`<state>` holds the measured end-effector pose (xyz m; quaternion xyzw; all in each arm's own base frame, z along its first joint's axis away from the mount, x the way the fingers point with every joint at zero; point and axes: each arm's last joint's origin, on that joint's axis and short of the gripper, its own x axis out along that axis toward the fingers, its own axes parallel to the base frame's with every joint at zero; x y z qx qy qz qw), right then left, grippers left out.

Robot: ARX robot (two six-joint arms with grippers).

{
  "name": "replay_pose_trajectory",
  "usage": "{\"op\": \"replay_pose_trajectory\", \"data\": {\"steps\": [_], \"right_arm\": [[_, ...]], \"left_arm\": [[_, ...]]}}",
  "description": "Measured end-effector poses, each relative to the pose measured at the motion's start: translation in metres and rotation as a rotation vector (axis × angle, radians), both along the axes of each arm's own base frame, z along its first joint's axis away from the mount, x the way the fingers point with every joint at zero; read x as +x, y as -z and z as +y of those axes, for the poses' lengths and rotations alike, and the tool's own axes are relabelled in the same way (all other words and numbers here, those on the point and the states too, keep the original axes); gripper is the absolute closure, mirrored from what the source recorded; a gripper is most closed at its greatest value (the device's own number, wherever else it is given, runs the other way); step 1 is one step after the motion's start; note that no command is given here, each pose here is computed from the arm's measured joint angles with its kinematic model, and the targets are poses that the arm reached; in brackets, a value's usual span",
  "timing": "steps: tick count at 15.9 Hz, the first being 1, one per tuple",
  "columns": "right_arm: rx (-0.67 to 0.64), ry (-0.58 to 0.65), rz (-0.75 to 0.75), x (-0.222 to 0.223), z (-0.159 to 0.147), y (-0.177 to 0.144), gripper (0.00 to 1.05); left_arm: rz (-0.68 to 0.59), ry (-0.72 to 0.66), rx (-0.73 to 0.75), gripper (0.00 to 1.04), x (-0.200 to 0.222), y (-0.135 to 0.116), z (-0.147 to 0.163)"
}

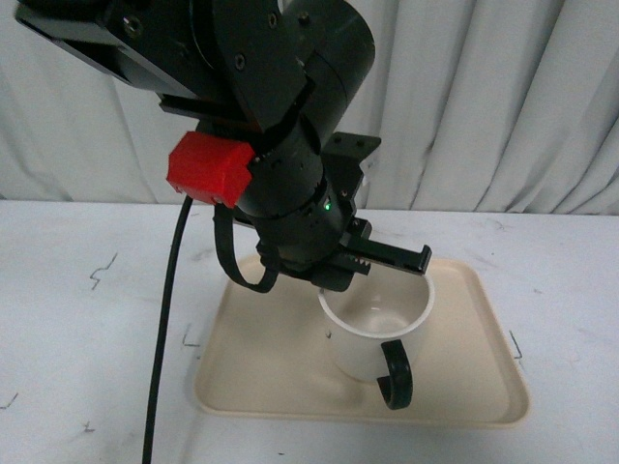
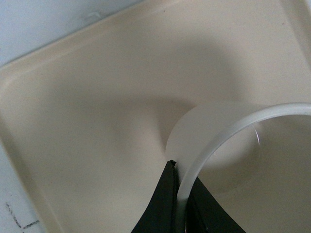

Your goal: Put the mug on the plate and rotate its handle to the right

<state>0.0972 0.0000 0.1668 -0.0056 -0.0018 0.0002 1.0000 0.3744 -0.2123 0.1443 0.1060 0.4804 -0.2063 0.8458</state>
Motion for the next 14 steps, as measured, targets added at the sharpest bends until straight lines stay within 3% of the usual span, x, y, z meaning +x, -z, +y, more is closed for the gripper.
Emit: {"op": "replay_pose_trajectory", "data": {"steps": [4, 6, 8, 9, 11, 12, 13, 14], "right_arm": [[0.000, 0.000, 0.000, 0.000, 0.000, 0.000, 0.06], [0.000, 0.000, 0.000, 0.000, 0.000, 0.000, 0.06], [0.000, 0.000, 0.000, 0.000, 0.000, 0.000, 0.06], [0.000, 0.000, 0.000, 0.000, 0.000, 0.000, 0.06], [0.000, 0.000, 0.000, 0.000, 0.000, 0.000, 0.06], [0.000, 0.000, 0.000, 0.000, 0.000, 0.000, 0.06], [0.000, -0.003, -0.001, 0.000, 0.000, 0.000, 0.06], [0.000, 0.001, 0.000, 0.000, 0.000, 0.000, 0.06]], "left_arm": [[0.034, 0.004, 0.027, 1.02, 0.004, 0.015, -0.002], [0.035, 0.008, 0.015, 0.71, 0.006, 0.013, 0.002], [0.005, 0.019, -0.051, 0.49, 0.004, 0.001, 0.015], [-0.074, 0.026, -0.144, 0.37, 0.002, -0.018, 0.031], [-0.397, 0.010, -0.256, 0.15, -0.010, -0.072, 0.068], [-0.615, -0.053, -0.268, 0.14, -0.013, -0.093, 0.076], [-0.850, -0.221, -0.254, 0.24, -0.024, -0.106, 0.086], [-0.927, -0.306, -0.243, 0.32, -0.035, -0.099, 0.095]]}}
